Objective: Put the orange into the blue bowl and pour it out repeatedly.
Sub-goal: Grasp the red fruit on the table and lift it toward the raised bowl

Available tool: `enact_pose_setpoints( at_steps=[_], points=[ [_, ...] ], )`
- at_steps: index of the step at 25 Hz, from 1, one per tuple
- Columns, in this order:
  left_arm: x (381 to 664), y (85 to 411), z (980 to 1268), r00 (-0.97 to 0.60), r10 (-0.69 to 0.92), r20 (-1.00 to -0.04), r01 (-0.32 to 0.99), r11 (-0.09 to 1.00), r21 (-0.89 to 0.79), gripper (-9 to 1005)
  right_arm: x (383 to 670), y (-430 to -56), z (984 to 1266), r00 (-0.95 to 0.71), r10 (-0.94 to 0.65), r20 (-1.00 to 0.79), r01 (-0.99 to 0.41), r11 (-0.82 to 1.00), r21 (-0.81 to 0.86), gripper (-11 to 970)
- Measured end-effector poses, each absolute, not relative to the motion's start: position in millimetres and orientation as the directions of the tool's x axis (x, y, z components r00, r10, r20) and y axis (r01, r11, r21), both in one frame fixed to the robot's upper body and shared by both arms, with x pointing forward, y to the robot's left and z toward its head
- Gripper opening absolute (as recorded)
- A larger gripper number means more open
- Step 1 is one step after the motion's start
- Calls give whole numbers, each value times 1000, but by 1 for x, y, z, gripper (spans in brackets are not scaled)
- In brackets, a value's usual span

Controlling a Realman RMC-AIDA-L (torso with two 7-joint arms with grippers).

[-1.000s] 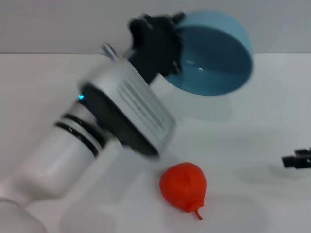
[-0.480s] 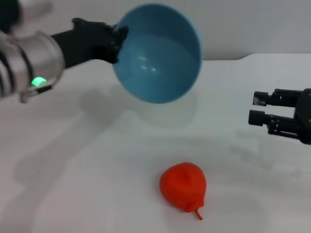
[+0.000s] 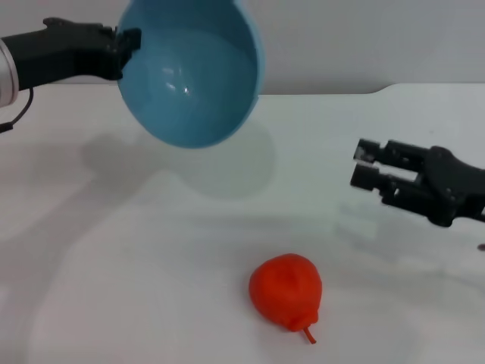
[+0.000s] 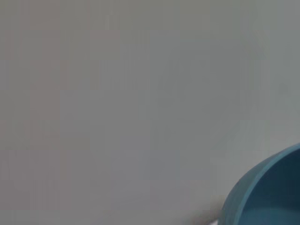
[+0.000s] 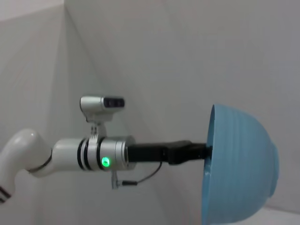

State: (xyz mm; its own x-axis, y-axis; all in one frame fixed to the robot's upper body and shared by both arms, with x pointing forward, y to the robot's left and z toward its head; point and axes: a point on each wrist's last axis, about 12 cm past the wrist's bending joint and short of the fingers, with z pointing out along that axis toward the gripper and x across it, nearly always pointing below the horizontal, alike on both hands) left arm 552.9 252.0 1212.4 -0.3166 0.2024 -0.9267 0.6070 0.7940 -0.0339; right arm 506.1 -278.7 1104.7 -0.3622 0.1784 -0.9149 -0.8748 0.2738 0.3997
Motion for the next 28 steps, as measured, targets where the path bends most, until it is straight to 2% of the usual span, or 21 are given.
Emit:
enact_pose_setpoints(
  at_steps=[6,9,12,20,28],
  points=[
    [551,263,1209,-424,225,-877,596,798,-84,-1,520,-267,1117,-433,-56,-900,-875,269,404,519],
    [550,273,1209,-503,246,-828,576,810,-110,-1,525,-263,1123,-447,-115,-887,-873,273,405,518],
    [546,281,1205,-592,280,-755,550,825,-126,-2,532,-257,1133,-451,-243,-859,-876,304,374,518],
    [537,287,1196,-739,352,-574,516,844,-147,-2,548,-220,1160,-413,-665,-622,-904,380,193,517],
    [532,287,1186,-781,345,-520,479,865,-147,-2,555,-167,1152,-295,-797,-527,-954,280,110,515]
  ],
)
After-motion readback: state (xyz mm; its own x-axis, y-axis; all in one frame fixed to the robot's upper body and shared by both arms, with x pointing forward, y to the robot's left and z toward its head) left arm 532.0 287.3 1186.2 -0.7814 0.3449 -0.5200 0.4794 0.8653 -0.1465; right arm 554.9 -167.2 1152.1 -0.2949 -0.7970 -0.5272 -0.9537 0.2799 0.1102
